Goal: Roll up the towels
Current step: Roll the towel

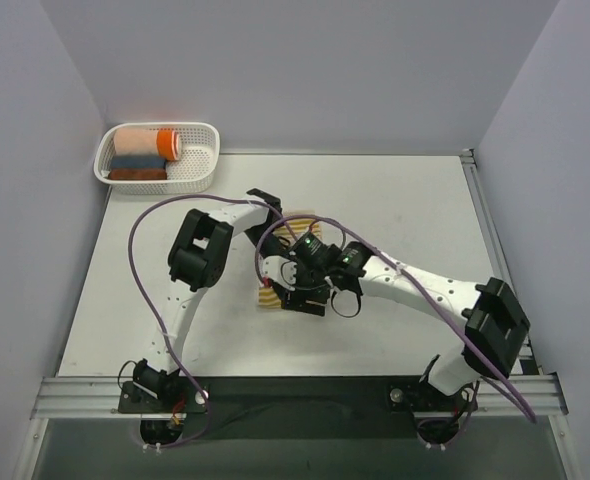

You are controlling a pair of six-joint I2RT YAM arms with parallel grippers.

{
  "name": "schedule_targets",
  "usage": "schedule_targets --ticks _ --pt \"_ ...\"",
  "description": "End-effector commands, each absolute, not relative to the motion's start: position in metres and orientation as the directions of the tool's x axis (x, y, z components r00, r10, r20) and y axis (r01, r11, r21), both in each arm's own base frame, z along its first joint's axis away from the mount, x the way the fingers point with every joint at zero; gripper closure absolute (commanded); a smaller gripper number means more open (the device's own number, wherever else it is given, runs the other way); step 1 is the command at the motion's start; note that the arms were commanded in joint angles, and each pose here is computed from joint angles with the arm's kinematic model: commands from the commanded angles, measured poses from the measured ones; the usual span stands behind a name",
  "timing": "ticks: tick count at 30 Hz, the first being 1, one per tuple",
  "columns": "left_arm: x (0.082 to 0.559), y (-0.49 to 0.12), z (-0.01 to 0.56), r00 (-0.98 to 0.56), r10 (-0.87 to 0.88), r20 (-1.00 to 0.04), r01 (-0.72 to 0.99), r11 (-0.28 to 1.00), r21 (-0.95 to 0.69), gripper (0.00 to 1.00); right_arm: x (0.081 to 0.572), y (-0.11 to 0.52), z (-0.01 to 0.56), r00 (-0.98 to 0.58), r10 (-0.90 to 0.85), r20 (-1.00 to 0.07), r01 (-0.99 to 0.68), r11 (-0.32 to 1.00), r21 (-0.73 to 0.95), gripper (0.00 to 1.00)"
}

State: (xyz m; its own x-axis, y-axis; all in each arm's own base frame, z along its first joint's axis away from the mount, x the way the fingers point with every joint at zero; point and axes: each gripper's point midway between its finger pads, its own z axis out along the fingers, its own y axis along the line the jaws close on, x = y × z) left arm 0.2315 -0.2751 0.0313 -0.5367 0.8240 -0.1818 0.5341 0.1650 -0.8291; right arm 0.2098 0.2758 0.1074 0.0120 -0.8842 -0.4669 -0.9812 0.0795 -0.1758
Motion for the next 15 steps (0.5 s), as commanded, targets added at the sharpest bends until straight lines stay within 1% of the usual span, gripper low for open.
schedule_targets --ticks 1,2,3,4,8,11,12,13,14,15 --pt "0.224 -0.222 -0.032 -0.413 0.91 0.034 0.573 0.289 -0.766 0.81 0.228 0.289 0.088 0.119 -0.898 -0.423 -0.946 0.027 -0.323 0.34" --pt "0.224 -0.222 -0.033 -0.417 0.908 0.032 0.571 0.289 -0.768 0.8 0.23 0.289 0.076 0.124 -0.906 -0.404 -0.943 0.018 -0.331 0.33" --pt "0.225 -0.222 -0.033 -0.419 0.908 0.03 0.572 0.289 -0.767 0.8 0.236 0.295 0.073 0.13 -0.9 -0.416 -0.936 0.028 -0.352 0.32" --pt "0.226 -0.222 -0.034 -0.422 0.906 0.03 0.574 0.293 -0.765 0.8 0.238 0.292 0.058 0.118 -0.916 -0.383 -0.938 0.024 -0.345 0.32" --pt "0.226 -0.219 -0.033 -0.43 0.903 0.03 0.578 0.301 -0.759 0.79 0.239 0.282 0.024 0.101 -0.932 -0.348 -0.936 0.029 -0.35 0.34" --pt "0.226 -0.216 -0.033 -0.432 0.901 0.032 0.577 0.303 -0.759 0.79 0.233 0.274 0.006 0.072 -0.943 -0.325 -0.951 0.033 -0.307 0.42" --pt "0.226 -0.215 -0.032 -0.431 0.902 0.033 0.577 0.304 -0.759 0.78 0.232 0.273 0.003 0.058 -0.943 -0.328 -0.957 0.041 -0.288 0.51" --pt "0.225 -0.213 -0.031 -0.438 0.898 0.033 0.57 0.306 -0.762 0.78 0.232 0.269 -0.001 0.034 -0.943 -0.331 -0.965 0.055 -0.256 0.58" --pt "0.226 -0.212 -0.029 -0.443 0.896 0.028 0.568 0.305 -0.764 0.78 0.223 0.267 -0.005 0.006 -0.943 -0.334 -0.98 0.061 -0.188 0.65" --pt "0.225 -0.211 -0.028 -0.45 0.893 0.027 0.564 0.307 -0.767 0.78 0.223 0.273 0.001 -0.013 -0.937 -0.349 -0.986 0.071 -0.153 0.78"
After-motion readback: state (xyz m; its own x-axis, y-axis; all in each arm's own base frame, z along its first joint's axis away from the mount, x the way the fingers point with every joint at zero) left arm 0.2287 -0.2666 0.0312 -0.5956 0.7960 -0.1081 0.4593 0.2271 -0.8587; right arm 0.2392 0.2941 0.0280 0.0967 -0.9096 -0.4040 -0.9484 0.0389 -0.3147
